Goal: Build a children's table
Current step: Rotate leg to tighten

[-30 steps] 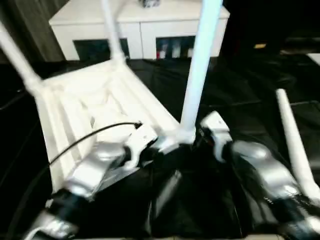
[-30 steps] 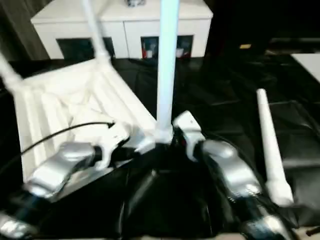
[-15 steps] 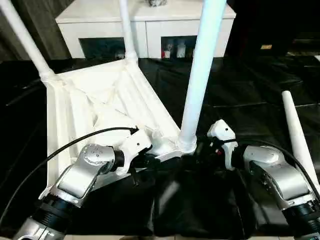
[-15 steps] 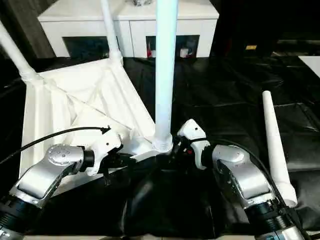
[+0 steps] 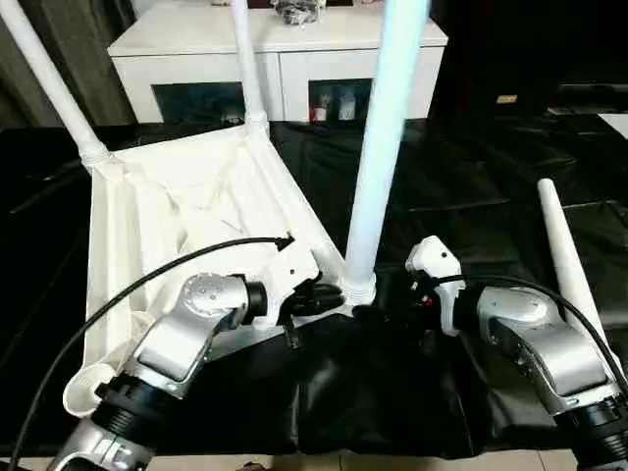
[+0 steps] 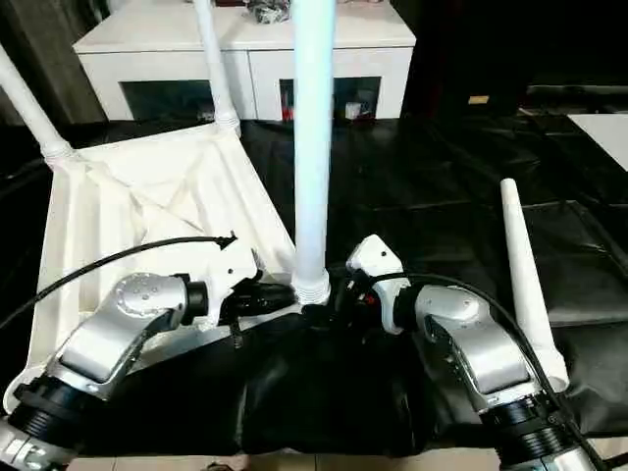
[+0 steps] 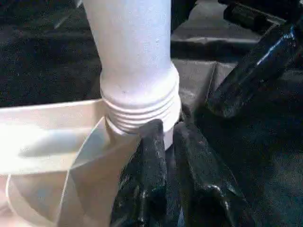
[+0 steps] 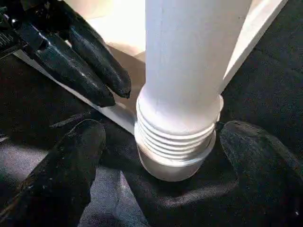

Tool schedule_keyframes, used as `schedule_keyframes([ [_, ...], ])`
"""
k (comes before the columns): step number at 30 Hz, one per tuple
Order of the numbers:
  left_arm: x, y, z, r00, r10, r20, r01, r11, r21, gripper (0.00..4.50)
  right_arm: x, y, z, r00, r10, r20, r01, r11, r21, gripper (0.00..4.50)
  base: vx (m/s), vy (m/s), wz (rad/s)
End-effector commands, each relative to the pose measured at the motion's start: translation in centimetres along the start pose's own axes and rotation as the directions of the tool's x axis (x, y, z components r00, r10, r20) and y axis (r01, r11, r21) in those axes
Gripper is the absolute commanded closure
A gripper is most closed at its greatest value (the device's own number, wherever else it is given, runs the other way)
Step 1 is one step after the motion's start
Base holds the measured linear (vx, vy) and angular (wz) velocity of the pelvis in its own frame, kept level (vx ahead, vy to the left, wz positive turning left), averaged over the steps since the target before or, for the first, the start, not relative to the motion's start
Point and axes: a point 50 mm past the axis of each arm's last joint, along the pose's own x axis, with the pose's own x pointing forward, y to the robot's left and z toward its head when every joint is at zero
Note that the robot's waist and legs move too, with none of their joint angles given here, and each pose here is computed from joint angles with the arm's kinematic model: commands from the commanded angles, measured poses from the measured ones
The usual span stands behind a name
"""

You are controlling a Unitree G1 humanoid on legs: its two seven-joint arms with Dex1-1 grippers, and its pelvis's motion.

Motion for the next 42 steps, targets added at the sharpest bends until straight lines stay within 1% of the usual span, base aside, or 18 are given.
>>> schedule_keyframes([
  [1,-0.4,0.2,0.2,1.0,-0.007,-0.008,0.007,1.0,0.002,3.62,-0.2,0.1,0.5,1.0,0.004,0.02,-0.004,1.0,-0.02,0.23,0.0,0.0,0.0],
  [3,-0.8,0.4,0.1,1.0,0.001,-0.014,-0.001,1.0,-0.005,3.47,-0.3,0.1,0.6,1.0,0.008,0.021,-0.008,1.0,-0.026,0.23,0.0,0.0,0.0],
  [4,-1.0,0.6,0.1,0.999,0.028,-0.02,-0.028,0.999,0.028,3.34,-0.4,0.1,0.6,1.0,0.018,0.021,-0.018,0.999,-0.03,0.23,0.0,0.0,0.0],
  [5,-1.2,0.7,0.0,0.999,0.042,-0.026,-0.041,0.998,0.044,3.34,-0.5,0.2,0.6,0.999,0.028,0.021,-0.028,0.999,-0.033,0.23,0.0,0.0,0.0],
  [6,-1.3,0.7,-0.1,0.999,0.044,-0.03,-0.042,0.998,0.049,3.24,-0.6,0.2,0.6,0.999,0.037,0.02,-0.036,0.999,-0.035,0.23,0.0,0.0,0.0],
  [9,-1.3,0.4,-0.6,0.998,0.017,-0.059,-0.015,0.999,0.047,3.24,-0.9,0.4,0.5,0.998,0.06,0.018,-0.059,0.997,-0.041,0.23,0.0,0.0,0.0],
  [13,-1.3,0.1,-0.9,0.997,0.001,-0.076,0.002,0.999,0.038,3.24,-0.9,0.4,0.6,0.998,0.058,0.023,-0.057,0.998,-0.04,0.23,0.0,0.0,0.0],
  [17,-1.4,-0.1,-1.7,0.993,-0.018,-0.12,0.022,0.999,0.031,3.24,-0.9,0.2,0.6,0.998,0.041,0.036,-0.04,0.998,-0.039,0.23,0.0,0.0,0.0],
  [24,-1.7,0.3,-2.6,0.986,0.016,-0.164,-0.011,0.999,0.03,3.24,-0.7,0.2,0.7,0.998,0.043,0.039,-0.041,0.998,-0.042,0.23,0.0,0.0,0.0],
  [29,-1.7,0.4,-2.8,0.985,0.012,-0.175,-0.009,1.0,0.017,3.24,-0.7,0.2,0.7,0.998,0.045,0.042,-0.043,0.998,-0.044,0.23,0.0,0.0,0.0],
  [30,-1.7,0.4,-2.8,0.984,0.012,-0.175,-0.009,1.0,0.016,3.5,-0.7,0.2,0.7,0.998,0.045,0.042,-0.043,0.998,-0.044,0.23,0.0,0.0,0.0],
  [31,-1.7,0.2,-2.8,0.984,-0.001,-0.176,0.002,1.0,0.006,3.58,-0.7,0.2,0.7,0.998,0.046,0.043,-0.044,0.998,-0.044,0.23,0.0,0.0,0.0],
  [33,-1.7,0.1,-2.9,0.984,-0.011,-0.177,0.01,1.0,-0.004,3.58,-0.7,0.2,0.7,0.998,0.044,0.044,-0.042,0.998,-0.045,0.23,0.0,0.0,0.0],
  [35,-1.7,0.0,-3.0,0.982,-0.023,-0.186,0.02,1.0,-0.014,3.93,-0.7,0.2,0.7,0.998,0.042,0.045,-0.04,0.998,-0.044,0.23,0.0,0.0,0.0],
  [38,-1.8,-0.2,-3.2,0.98,-0.035,-0.197,0.031,0.999,-0.025,4.09,-0.7,0.2,0.7,0.998,0.041,0.047,-0.039,0.998,-0.043,0.23,0.0,0.0,0.0],
  [40,-1.8,-0.4,-3.5,0.977,-0.047,-0.21,0.04,0.998,-0.04,4.38,-0.6,0.1,0.7,0.998,0.035,0.047,-0.033,0.998,-0.044,0.23,0.0,0.0,0.0],
  [42,-1.8,-0.6,-3.6,0.975,-0.054,-0.216,0.046,0.998,-0.042,4.5,-0.5,0.0,0.6,0.998,0.033,0.048,-0.031,0.999,-0.044,0.23,0.0,0.0,0.0],
])
